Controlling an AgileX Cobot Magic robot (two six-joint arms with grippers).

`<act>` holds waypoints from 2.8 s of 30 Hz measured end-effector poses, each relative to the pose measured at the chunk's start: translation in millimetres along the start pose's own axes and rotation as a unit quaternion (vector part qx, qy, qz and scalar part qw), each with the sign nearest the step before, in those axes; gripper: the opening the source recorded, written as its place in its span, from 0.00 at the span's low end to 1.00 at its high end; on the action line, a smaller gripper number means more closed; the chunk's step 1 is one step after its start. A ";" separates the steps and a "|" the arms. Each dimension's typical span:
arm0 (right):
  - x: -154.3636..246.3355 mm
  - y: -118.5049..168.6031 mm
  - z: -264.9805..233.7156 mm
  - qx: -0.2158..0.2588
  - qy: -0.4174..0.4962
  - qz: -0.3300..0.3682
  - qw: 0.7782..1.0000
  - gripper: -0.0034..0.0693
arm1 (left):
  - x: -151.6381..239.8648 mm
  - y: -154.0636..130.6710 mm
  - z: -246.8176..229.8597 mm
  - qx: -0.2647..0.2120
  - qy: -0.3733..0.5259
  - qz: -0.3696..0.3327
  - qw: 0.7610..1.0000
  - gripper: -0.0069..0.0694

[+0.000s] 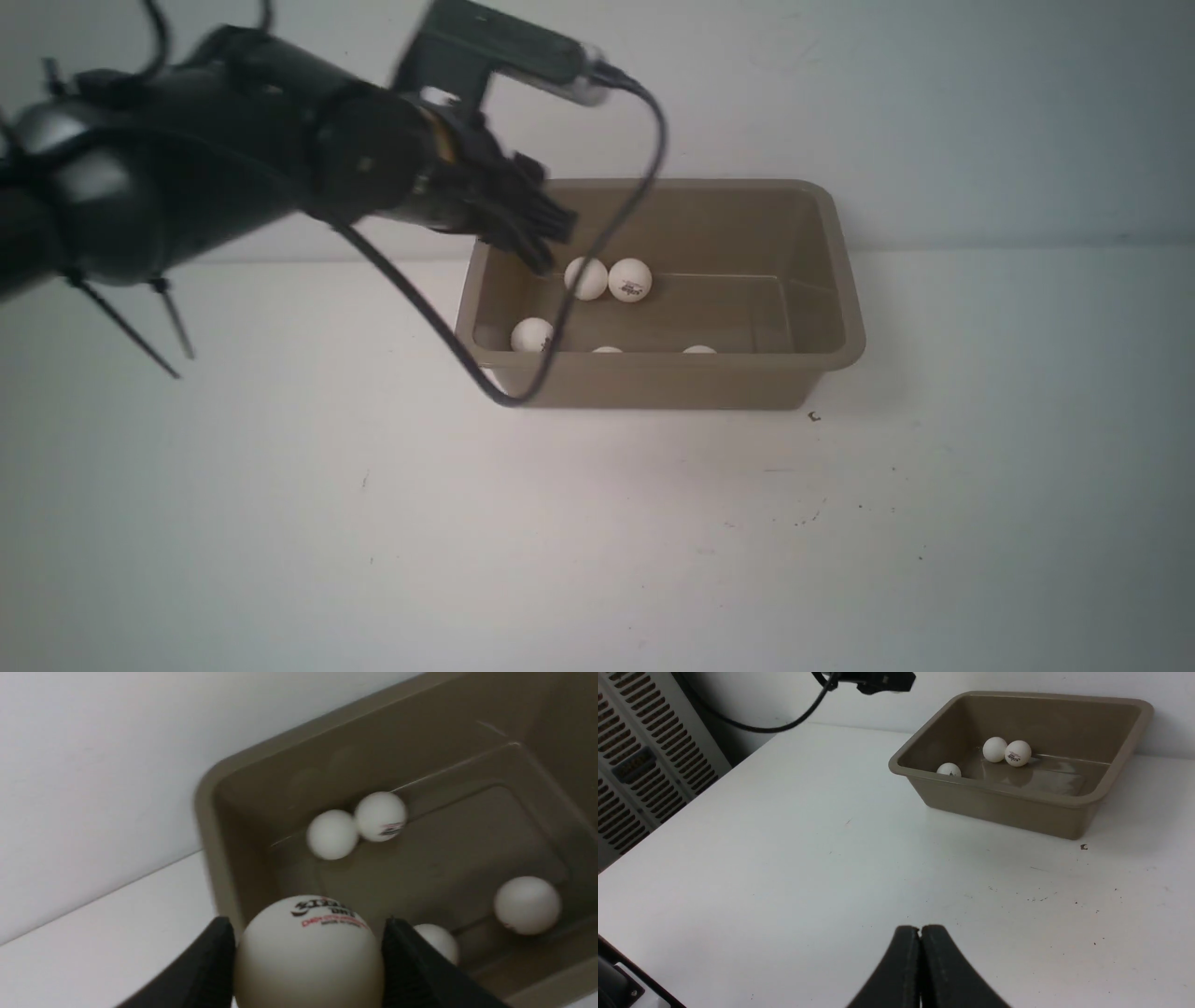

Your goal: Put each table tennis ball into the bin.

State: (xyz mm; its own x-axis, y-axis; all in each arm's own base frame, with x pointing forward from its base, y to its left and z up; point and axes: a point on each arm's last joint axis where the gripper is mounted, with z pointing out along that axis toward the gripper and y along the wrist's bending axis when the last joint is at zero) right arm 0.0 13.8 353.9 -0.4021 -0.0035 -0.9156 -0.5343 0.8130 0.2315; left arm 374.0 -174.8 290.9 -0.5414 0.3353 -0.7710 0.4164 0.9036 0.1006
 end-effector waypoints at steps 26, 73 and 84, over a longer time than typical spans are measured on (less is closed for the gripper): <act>2.0 -2.0 0.0 0.011 0.011 -0.007 1.000 0.03 | 0.3 -14.0 10.4 0.013 0.033 0.028 0.999 0.56; 49.0 -37.3 20.4 0.124 -0.119 -0.142 0.975 0.03 | 253.1 42.6 -353.2 -0.136 -0.263 -0.139 0.945 0.08; 49.2 -37.4 20.4 0.124 -0.118 -0.141 0.975 0.03 | 253.1 42.6 -353.2 -0.135 -0.263 -0.140 0.945 0.08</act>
State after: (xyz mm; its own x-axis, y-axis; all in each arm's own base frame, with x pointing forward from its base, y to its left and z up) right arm 15.4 -4.8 293.5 -0.0672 -0.1364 -0.9884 -0.3914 0.9148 -0.0996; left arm -3.3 42.7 322.2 -0.1346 -0.0416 -0.9900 0.0699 0.9962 -0.0514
